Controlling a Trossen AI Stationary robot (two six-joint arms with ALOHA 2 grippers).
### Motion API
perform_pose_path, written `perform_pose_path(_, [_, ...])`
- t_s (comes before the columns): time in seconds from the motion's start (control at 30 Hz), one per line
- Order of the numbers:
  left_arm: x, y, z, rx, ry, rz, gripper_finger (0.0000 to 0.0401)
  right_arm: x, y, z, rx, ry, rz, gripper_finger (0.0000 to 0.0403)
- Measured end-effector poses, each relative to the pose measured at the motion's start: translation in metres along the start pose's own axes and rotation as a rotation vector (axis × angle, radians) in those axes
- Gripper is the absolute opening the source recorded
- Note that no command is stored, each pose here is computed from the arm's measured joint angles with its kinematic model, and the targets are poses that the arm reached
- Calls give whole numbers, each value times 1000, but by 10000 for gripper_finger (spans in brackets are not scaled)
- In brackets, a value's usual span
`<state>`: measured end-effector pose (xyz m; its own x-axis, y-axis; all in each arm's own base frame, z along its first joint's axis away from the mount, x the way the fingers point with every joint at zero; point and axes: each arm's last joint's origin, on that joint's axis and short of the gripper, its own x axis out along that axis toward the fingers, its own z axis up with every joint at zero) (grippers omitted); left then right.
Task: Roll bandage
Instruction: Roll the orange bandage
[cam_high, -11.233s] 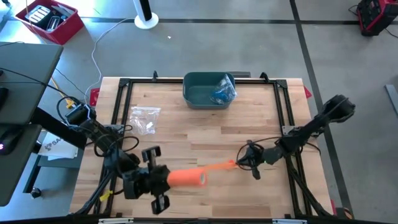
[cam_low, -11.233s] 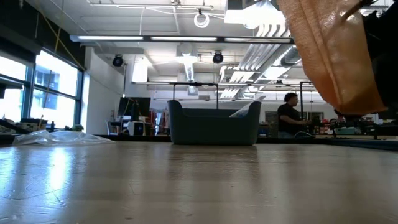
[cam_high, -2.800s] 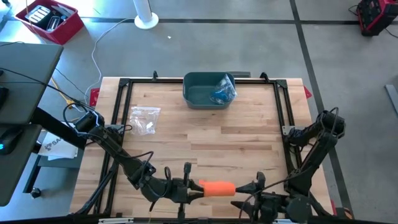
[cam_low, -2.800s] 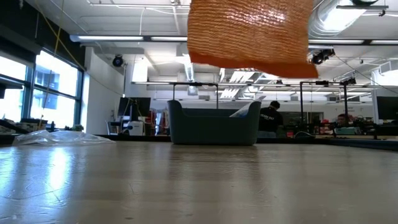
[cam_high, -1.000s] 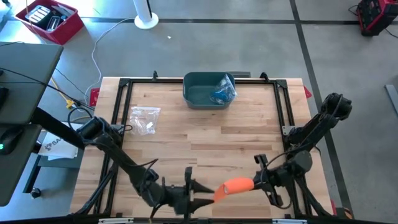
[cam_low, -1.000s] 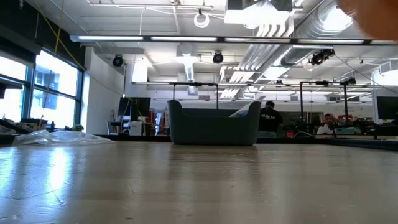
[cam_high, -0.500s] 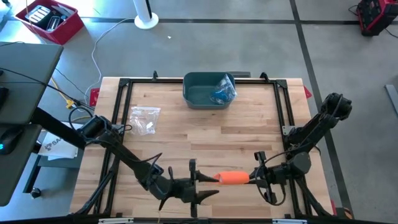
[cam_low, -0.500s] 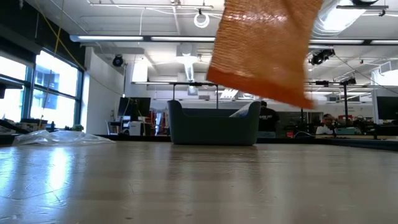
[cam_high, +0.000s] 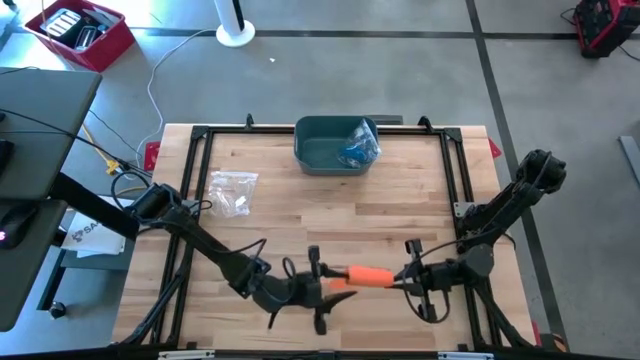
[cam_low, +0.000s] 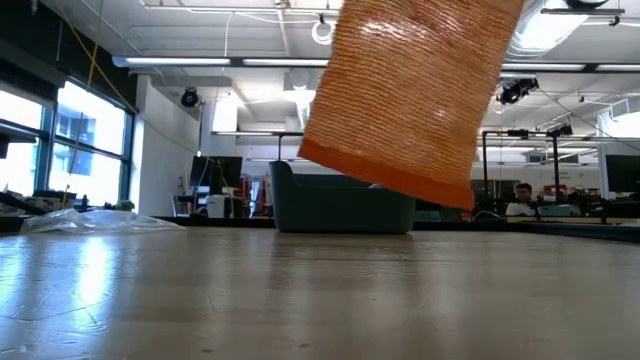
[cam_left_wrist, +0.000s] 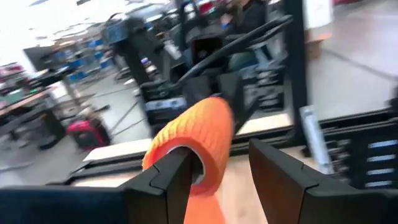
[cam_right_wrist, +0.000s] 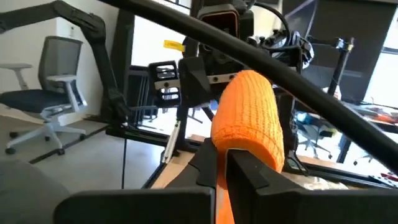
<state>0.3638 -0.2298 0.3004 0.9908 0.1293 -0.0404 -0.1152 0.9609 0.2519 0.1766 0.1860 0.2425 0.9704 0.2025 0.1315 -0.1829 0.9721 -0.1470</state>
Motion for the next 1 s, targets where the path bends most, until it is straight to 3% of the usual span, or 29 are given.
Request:
perform_pose_path(0.27, [0, 1, -3, -6, 39, 42, 154, -1, 1, -1, -8, 21, -27, 5])
perform_pose_path(0.43, [8, 9, -6, -48, 40, -12, 147, 0, 0, -2, -8, 26, -26, 5])
perform_pose_path(0.6, [12, 14, -8, -81, 49, -25, 106, 0, 1, -4, -15, 38, -19, 5])
perform_pose_path(0.8, [12, 12, -11, -71, 69, -94, 19, -1, 2, -8, -35, 77, -7, 10])
perform_pose_path(1.0, [5, 6, -11, -69, 95, -44, 12, -4, 3, -16, -54, 172, -89, 74])
